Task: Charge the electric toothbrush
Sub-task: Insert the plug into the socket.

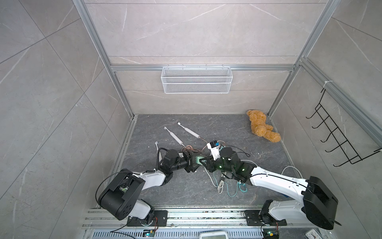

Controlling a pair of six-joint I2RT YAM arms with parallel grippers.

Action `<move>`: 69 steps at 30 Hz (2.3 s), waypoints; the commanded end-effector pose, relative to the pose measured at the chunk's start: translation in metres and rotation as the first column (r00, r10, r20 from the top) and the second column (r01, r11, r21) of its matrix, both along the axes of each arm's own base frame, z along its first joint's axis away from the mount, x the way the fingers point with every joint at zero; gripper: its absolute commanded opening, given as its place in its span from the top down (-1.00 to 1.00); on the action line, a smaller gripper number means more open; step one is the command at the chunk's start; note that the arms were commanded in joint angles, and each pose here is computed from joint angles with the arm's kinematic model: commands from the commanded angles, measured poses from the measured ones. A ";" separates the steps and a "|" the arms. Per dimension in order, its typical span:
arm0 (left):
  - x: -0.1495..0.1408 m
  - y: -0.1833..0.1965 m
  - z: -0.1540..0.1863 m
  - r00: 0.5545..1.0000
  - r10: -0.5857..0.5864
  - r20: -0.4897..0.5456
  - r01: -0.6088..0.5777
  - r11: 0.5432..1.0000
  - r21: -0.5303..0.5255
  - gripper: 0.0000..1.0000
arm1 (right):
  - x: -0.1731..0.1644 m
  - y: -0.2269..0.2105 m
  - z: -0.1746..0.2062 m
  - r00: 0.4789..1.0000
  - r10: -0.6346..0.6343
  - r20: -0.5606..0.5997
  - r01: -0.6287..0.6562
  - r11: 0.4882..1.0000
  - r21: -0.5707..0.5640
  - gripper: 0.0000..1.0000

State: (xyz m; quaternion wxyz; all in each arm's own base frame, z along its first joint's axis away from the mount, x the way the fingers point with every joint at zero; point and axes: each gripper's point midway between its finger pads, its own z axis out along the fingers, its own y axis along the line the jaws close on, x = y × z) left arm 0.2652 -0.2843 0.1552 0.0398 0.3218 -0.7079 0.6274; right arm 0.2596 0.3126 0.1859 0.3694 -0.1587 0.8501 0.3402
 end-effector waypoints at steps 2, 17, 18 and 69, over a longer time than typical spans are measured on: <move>0.006 0.026 0.026 0.987 0.012 0.163 -0.028 0.995 0.097 -0.59 | 0.002 -0.060 0.020 0.974 -0.224 -0.038 0.211 0.952 -0.222 1.00; 0.007 0.090 0.003 0.972 -0.002 0.235 -0.099 0.904 0.416 -0.63 | 0.023 -0.100 -0.022 0.861 -0.366 -0.355 0.239 0.905 -0.353 1.00; 0.005 0.093 0.001 0.972 -0.006 0.236 -0.100 0.896 0.433 -0.63 | 0.027 -0.096 -0.025 0.860 -0.358 -0.365 0.229 0.908 -0.352 1.00; 0.001 0.106 -0.021 0.970 -0.050 0.239 -0.089 0.837 0.540 -0.63 | 0.088 -0.112 -0.107 0.542 -0.692 -0.478 0.256 0.677 -0.690 1.00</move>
